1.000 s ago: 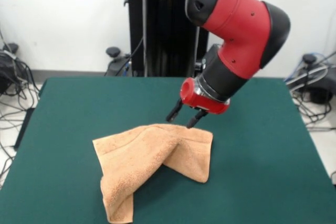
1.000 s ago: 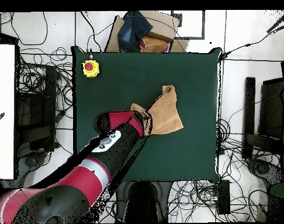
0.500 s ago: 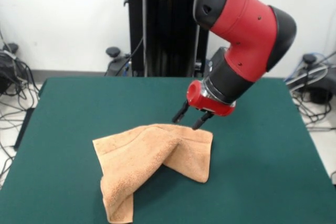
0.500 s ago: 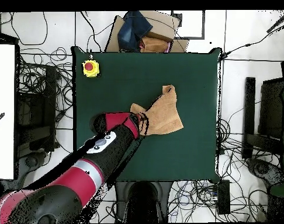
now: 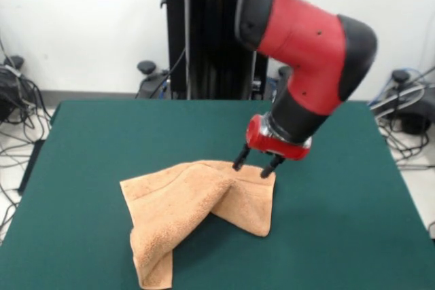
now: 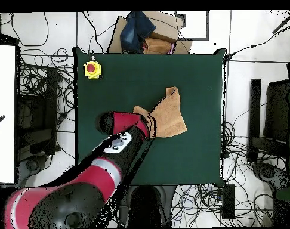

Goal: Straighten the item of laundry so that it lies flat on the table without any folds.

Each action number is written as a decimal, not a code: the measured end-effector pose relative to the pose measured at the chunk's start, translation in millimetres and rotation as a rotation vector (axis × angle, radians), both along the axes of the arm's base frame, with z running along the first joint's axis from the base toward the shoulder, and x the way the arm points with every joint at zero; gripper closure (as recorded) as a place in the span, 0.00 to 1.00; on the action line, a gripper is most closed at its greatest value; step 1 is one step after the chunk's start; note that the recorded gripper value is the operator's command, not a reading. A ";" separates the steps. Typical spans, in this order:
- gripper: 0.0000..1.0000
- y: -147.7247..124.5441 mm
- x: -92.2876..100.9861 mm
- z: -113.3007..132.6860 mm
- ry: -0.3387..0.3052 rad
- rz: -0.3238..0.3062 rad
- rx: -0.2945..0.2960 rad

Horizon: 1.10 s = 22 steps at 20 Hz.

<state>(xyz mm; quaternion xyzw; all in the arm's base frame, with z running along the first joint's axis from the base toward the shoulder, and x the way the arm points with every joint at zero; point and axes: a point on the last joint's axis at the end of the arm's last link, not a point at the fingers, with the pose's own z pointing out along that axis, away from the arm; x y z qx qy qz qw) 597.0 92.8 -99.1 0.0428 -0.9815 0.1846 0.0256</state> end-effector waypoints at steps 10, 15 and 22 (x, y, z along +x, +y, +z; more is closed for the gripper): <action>0.00 -23.7 22.8 -23.8 -0.064 -0.235 0.280; 0.00 13.0 19.0 -25.0 -0.069 -0.174 0.282; 0.00 74.4 -0.8 -33.4 -0.041 -0.084 0.285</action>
